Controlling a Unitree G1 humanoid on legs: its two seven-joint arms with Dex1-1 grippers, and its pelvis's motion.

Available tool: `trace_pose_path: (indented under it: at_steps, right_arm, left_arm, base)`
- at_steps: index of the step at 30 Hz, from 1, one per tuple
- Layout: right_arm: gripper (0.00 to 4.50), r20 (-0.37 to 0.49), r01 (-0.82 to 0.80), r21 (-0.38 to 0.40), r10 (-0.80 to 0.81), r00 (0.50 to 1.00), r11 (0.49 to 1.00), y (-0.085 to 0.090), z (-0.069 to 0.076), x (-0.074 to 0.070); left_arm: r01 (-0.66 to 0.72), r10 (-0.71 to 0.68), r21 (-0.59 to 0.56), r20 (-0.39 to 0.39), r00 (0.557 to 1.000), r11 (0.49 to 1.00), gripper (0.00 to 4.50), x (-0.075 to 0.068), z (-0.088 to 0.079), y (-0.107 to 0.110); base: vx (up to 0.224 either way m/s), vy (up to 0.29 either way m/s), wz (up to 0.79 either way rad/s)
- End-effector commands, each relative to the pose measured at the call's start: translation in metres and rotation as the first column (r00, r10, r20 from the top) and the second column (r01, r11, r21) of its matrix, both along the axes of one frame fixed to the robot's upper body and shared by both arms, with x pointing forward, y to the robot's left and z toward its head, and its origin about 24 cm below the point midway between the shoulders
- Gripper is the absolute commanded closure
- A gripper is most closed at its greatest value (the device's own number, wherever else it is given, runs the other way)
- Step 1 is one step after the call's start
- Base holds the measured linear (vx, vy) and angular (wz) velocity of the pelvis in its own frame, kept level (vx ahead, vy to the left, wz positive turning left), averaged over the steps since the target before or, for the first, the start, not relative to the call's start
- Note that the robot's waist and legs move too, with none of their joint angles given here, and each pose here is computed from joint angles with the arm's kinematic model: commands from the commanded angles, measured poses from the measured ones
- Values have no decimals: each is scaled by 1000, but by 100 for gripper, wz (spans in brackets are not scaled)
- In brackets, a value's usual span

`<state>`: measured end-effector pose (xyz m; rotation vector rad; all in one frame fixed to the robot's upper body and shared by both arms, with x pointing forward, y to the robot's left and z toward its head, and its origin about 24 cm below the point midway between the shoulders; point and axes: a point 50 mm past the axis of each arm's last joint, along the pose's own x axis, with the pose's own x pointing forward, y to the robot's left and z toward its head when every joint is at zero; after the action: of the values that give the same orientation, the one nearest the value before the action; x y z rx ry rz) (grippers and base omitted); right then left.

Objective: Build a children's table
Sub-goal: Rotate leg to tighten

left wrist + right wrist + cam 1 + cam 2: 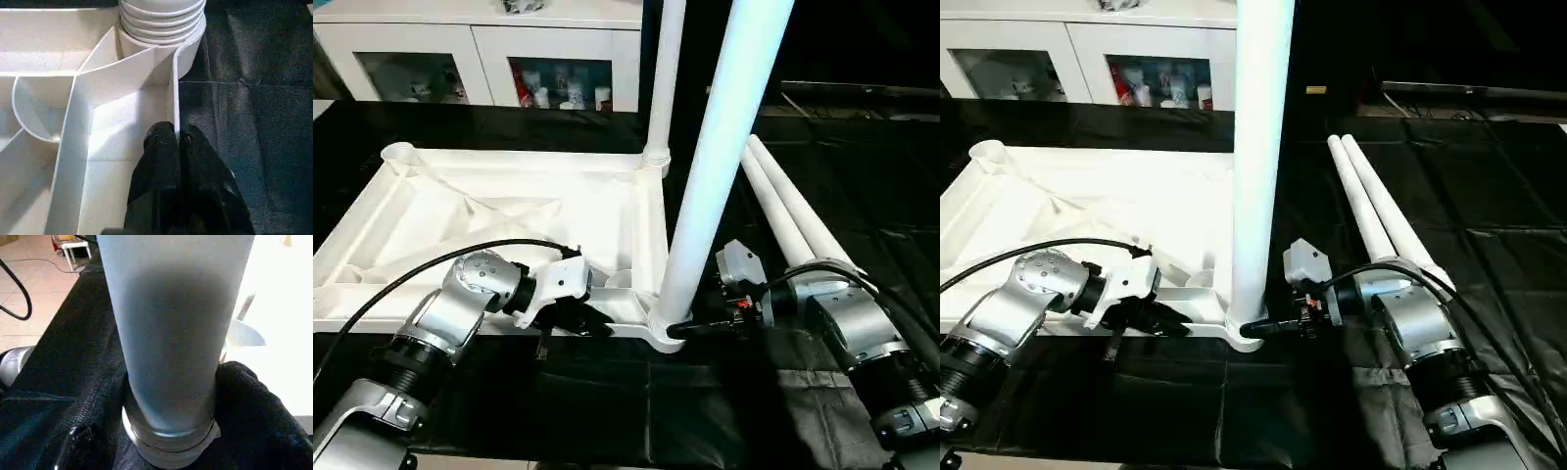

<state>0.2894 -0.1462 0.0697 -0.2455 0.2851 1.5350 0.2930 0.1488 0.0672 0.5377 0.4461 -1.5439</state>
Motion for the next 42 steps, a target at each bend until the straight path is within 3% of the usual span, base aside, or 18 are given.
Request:
trace_pose_path:
  at_steps: [1,3,5,6,11,12,14,15,18,19,21,22,25,28,32,36,38,42]
  right_arm:
    - [199,-48,-40,-8,39,998,999,6,-9,-9]
    - [199,-65,-16,2,16,998,1000,7,-11,-10]
    - [199,-109,138,28,-134,985,990,14,-19,-6]
    - [199,-134,290,29,-284,950,957,22,-28,1]
    - [207,-185,454,42,-439,879,890,38,-38,7]
    - [208,-221,538,49,-516,828,842,52,-42,11]
    - [209,-236,574,46,-549,802,818,59,-44,13]
    - [210,-262,644,36,-615,744,764,72,-46,18]
    - [210,-281,690,22,-658,698,723,80,-46,22]
    - [210,-257,710,31,-681,686,704,91,-42,27]
    - [210,-261,715,45,-683,682,697,92,-41,29]
    - [155,-265,718,50,-684,680,694,92,-41,29]
    - [136,-260,725,61,-690,675,686,89,-40,31]
    - [95,-249,738,84,-703,666,669,77,-38,33]
    - [60,-221,722,115,-691,688,683,60,-35,33]
    - [16,-184,665,143,-641,745,733,46,-29,31]
    - [7,-114,591,142,-580,807,794,25,-21,29]
    - [2,-59,510,137,-507,860,849,6,-11,28]
  left_arm:
    - [-6,6,-1,-39,999,1000,450,-3,-7,-3]
    - [-59,58,-22,-38,998,998,450,0,-6,-6]
    - [-197,196,-63,-20,980,978,450,10,-5,-12]
    - [-288,286,-115,-33,958,951,450,14,-2,-19]
    - [-393,389,-166,-54,919,905,450,19,2,-31]
    - [-461,456,-188,-73,887,867,450,21,4,-39]
    - [-495,488,-198,-86,869,846,450,22,6,-43]
    - [-567,558,-217,-109,823,794,450,25,8,-50]
    - [-612,601,-227,-126,790,757,450,26,11,-57]
    - [-644,635,-233,-123,763,729,450,25,13,-66]
    - [-647,639,-235,-116,760,726,450,25,14,-69]
    - [-645,639,-237,-112,761,726,450,25,14,-70]
    - [-629,627,-234,-93,773,741,450,23,14,-71]
    - [-626,629,-197,-57,776,755,450,22,11,-62]
    - [-616,621,-170,-25,783,770,450,23,9,-50]
    - [-577,583,-150,2,812,803,450,23,7,-41]
    - [-508,515,-125,25,857,852,450,21,5,-31]
    - [-396,400,-98,27,916,913,450,16,4,-22]
  base:
    - [0,0,0]
    - [0,0,0]
    - [0,0,0]
    - [0,0,0]
    - [0,0,0]
    - [0,0,0]
    - [0,0,0]
    - [0,0,0]
    - [0,0,0]
    - [0,0,0]
    - [0,0,0]
    - [0,0,0]
    - [0,0,0]
    - [0,0,0]
    - [0,0,0]
    - [0,0,0]
    - [0,0,0]
    - [0,0,0]
